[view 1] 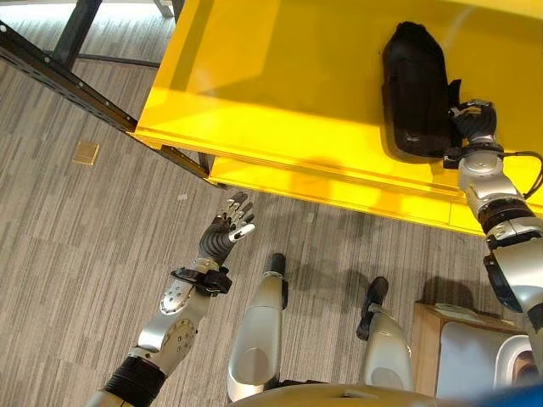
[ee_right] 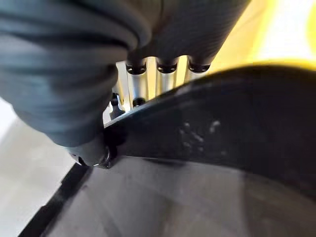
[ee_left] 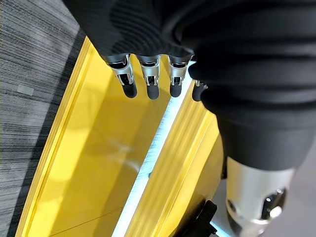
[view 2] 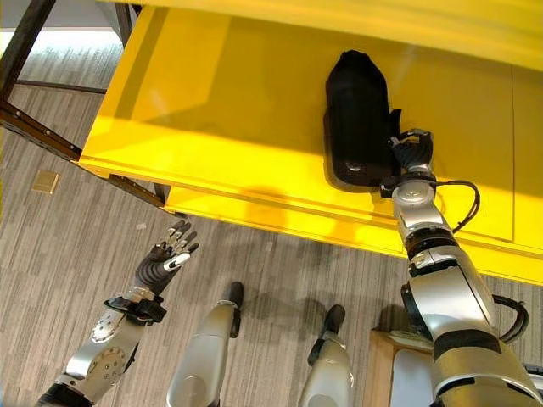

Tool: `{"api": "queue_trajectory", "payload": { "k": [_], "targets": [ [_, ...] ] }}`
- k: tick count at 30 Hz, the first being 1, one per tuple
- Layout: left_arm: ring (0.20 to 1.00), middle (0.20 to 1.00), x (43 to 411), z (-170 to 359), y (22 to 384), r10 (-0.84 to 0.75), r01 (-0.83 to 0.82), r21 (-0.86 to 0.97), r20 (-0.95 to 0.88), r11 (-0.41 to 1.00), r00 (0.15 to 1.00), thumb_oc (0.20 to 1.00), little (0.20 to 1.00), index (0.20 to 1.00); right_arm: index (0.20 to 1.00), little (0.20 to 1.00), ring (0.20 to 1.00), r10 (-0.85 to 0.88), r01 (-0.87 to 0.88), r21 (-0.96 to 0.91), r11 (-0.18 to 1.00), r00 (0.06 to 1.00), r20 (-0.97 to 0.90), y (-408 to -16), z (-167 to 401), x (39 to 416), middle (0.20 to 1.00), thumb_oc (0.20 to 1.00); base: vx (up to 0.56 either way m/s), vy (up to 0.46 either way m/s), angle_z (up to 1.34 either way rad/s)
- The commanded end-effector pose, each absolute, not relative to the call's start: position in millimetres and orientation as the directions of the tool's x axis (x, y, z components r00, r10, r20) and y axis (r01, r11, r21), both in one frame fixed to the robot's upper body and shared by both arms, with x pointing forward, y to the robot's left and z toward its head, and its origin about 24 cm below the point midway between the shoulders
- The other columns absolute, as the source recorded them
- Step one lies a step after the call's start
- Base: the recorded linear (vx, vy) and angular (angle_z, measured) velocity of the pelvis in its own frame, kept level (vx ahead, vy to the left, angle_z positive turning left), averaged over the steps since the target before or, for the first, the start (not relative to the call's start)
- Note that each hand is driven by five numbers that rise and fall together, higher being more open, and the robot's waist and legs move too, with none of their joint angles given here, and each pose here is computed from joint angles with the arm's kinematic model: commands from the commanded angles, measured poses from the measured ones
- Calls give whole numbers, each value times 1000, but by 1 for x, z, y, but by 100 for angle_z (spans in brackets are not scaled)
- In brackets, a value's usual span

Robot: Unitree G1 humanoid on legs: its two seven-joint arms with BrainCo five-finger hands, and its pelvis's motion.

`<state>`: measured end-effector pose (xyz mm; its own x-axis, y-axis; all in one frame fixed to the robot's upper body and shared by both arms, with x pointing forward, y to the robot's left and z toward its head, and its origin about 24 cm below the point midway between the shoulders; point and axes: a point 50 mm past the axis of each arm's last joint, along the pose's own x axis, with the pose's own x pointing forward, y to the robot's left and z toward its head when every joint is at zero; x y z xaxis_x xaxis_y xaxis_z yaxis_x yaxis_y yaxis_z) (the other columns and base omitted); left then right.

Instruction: Move parts from the plastic box to the shelf.

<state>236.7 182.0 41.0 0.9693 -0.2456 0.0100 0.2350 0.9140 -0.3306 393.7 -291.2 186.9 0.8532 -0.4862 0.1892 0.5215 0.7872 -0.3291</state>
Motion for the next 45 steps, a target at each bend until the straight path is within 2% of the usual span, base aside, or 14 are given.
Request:
{"api": "queue_trajectory", "payload": {
  "k": [1,4,33,45],
  "targets": [
    [1000,1000,235,63,179,-274,299,-308,123,903,954,1000,1000,1000,200,200,200,-501,585,-267,766,803,322,-304,233,391,200,200,-40,2,-1],
    [1000,1000,234,65,180,-275,303,-306,129,903,953,1000,1000,1000,200,200,200,-543,631,-279,724,770,335,-319,245,386,200,200,0,0,0],
    [1000,1000,227,63,188,-282,300,-303,103,904,954,1000,1000,1000,200,200,200,-679,798,-222,561,596,429,-371,312,352,200,200,12,-5,2],
    [1000,1000,226,63,190,-277,293,-300,98,908,956,1000,1000,1000,200,200,200,-684,808,-249,534,586,435,-375,312,349,200,200,1,-2,-1]
  ]
}}
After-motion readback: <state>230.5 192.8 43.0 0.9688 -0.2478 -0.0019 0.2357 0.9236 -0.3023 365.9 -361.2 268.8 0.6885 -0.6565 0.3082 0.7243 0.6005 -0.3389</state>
